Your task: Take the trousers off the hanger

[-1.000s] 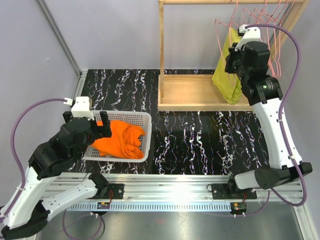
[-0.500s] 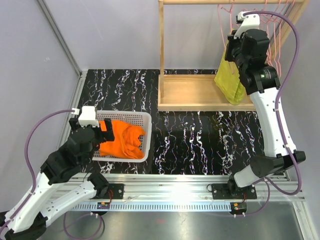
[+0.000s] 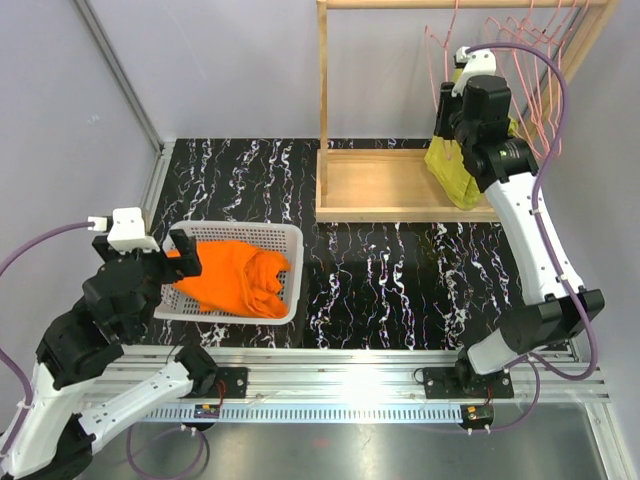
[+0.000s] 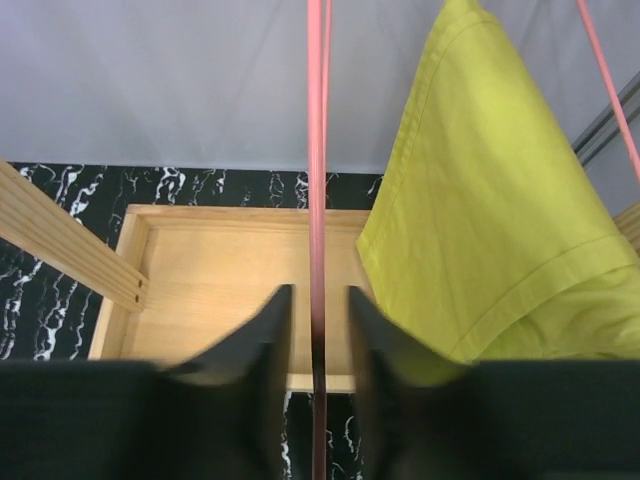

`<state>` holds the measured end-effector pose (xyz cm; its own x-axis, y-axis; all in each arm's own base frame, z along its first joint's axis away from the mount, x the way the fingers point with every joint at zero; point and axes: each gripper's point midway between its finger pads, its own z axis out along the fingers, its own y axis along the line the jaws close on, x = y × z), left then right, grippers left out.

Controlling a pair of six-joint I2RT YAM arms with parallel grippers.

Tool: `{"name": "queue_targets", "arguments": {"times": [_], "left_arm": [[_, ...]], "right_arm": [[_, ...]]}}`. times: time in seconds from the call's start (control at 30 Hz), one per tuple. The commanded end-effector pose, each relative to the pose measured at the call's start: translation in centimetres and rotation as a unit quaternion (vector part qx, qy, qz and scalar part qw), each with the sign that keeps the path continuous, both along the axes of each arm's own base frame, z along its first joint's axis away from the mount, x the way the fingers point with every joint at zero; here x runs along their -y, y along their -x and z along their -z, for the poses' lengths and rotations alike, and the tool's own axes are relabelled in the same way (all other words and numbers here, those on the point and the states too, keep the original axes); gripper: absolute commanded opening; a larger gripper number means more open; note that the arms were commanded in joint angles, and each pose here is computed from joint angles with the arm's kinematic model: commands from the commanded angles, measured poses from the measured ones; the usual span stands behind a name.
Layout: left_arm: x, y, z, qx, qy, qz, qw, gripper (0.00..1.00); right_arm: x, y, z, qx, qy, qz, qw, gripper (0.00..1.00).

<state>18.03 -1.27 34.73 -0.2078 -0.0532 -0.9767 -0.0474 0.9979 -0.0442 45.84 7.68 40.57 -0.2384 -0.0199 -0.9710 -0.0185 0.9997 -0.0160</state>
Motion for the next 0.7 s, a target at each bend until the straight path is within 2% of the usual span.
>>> {"name": "queue_targets", "arguments": {"times": [0.0, 0.03, 0.17, 0.23, 0.3, 0.37, 0.5, 0.6, 0.67], "left_arm": [[-1.7, 0.6, -0.5, 0.005, -0.012, -0.029, 1.0, 0.99], [-1.8, 0.5, -0.6, 0.007, -0.012, -0.034, 0.999, 0.99], [-2.5, 0.6, -0.9, 0.012, -0.016, -0.049, 0.999, 0.99], [-3.1, 0.8, -1.0, 0.015, -0.02, -0.061, 0.998, 0.99], [-3.5, 1.0, -0.9, 0.012, -0.026, -0.067, 0.997, 0.99], [-4.4, 1.5, -0.7, 0.011, -0.037, -0.078, 0.996, 0.99], [-5.6, 2.7, -0.7, 0.015, -0.037, -0.075, 0.996, 0.99], [-6.3, 3.7, -0.8, 0.024, -0.035, -0.061, 0.997, 0.99], [-6.7, 4.3, -1.0, 0.027, -0.031, -0.057, 0.998, 0.99]], "right_arm": [[0.5, 2.1, -3.9, 0.065, -0.022, 0.005, 0.998, 0.42], [0.5, 2.3, -3.9, 0.067, -0.023, 0.004, 0.997, 0.47], [0.9, 3.9, -4.0, 0.063, -0.022, 0.002, 0.998, 0.8], [1.0, 5.7, -4.7, 0.066, -0.039, -0.002, 0.997, 0.83], [1.1, 7.4, -4.0, 0.051, -0.049, -0.007, 0.997, 0.99], [1.4, 10.3, -4.4, 0.051, -0.058, -0.015, 0.997, 0.99], [2.6, 16.3, -2.0, -0.009, -0.069, -0.008, 0.998, 0.99], [4.2, 20.9, -1.2, -0.026, -0.064, 0.005, 0.998, 0.99], [5.4, 23.9, -1.9, -0.013, -0.067, 0.016, 0.998, 0.99]]}}
